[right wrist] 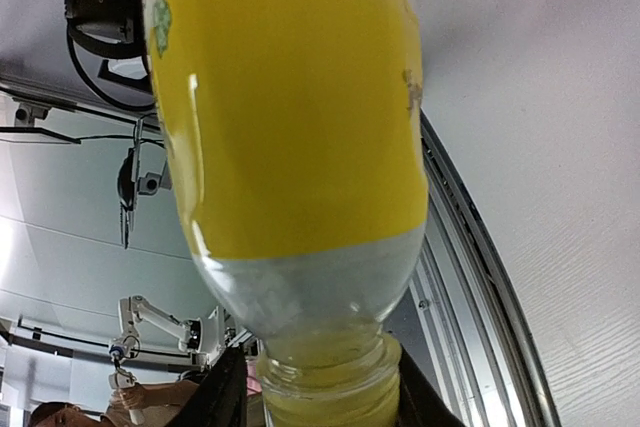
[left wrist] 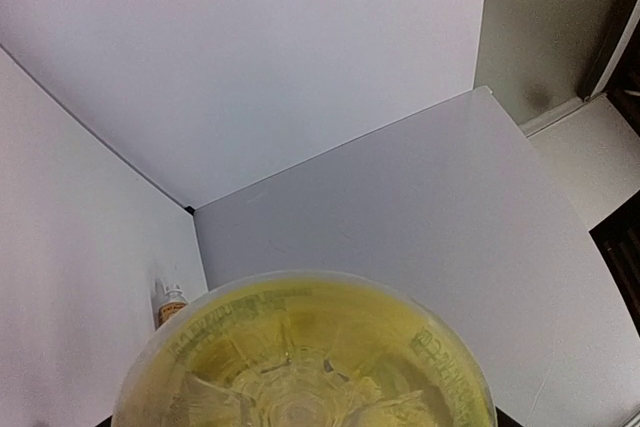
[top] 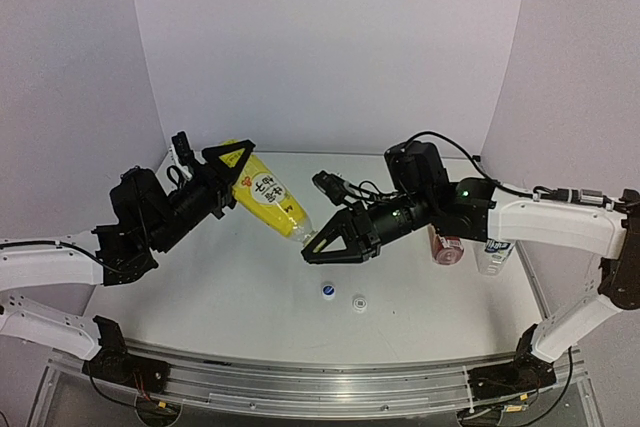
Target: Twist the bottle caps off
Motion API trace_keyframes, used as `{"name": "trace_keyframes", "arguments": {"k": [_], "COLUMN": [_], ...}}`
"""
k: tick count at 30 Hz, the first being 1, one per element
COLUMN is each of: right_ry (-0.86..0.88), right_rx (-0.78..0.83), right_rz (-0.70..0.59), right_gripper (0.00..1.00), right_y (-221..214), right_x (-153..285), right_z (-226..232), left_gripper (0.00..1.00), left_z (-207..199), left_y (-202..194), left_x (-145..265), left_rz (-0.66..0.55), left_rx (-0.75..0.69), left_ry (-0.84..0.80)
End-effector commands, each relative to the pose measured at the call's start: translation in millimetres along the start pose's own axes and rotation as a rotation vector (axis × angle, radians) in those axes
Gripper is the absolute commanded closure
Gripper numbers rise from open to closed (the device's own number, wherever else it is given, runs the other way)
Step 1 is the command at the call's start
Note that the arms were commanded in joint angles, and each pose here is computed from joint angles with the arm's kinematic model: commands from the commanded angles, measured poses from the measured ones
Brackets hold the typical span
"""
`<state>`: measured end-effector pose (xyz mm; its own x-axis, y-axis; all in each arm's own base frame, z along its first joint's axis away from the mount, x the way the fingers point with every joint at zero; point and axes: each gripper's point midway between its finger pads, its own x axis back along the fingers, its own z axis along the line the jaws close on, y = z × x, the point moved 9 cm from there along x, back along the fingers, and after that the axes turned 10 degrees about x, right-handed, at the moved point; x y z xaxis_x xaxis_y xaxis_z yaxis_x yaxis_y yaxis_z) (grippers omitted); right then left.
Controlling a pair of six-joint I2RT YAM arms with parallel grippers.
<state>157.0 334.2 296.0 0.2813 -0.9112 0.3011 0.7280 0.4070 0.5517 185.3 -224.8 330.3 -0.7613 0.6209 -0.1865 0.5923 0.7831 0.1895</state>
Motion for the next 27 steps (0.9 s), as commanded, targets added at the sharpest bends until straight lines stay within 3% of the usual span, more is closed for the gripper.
{"name": "trace_keyframes", "arguments": {"k": [1, 12, 20, 27], "right_ry": [0.016, -0.122, -0.448, -0.829], "right_rx": [0.034, 0.057, 0.119, 0.378], "right_rz": [-0.012, -0.036, -0.011, 0.135], "right_gripper": [0.67, 0.81, 0.91, 0.95], "right_y": [2, 0, -11, -20], "right_x": [-1, -1, 1, -28], "right_z": [3, -11, -38, -42], "left_gripper": [0.99, 1.0, 1.0, 1.0], "left_z": [-3, 2, 18, 36], "left_y": [4, 1, 6, -3], "left_x": [2, -7, -21, -34], "left_rz": [-0.024, -0.009, -0.137, -0.159], "left_rx": [-0.007, -0.03, 0.095, 0.162], "left_ry": [0.005, 0.102, 0.46, 0.698]}}
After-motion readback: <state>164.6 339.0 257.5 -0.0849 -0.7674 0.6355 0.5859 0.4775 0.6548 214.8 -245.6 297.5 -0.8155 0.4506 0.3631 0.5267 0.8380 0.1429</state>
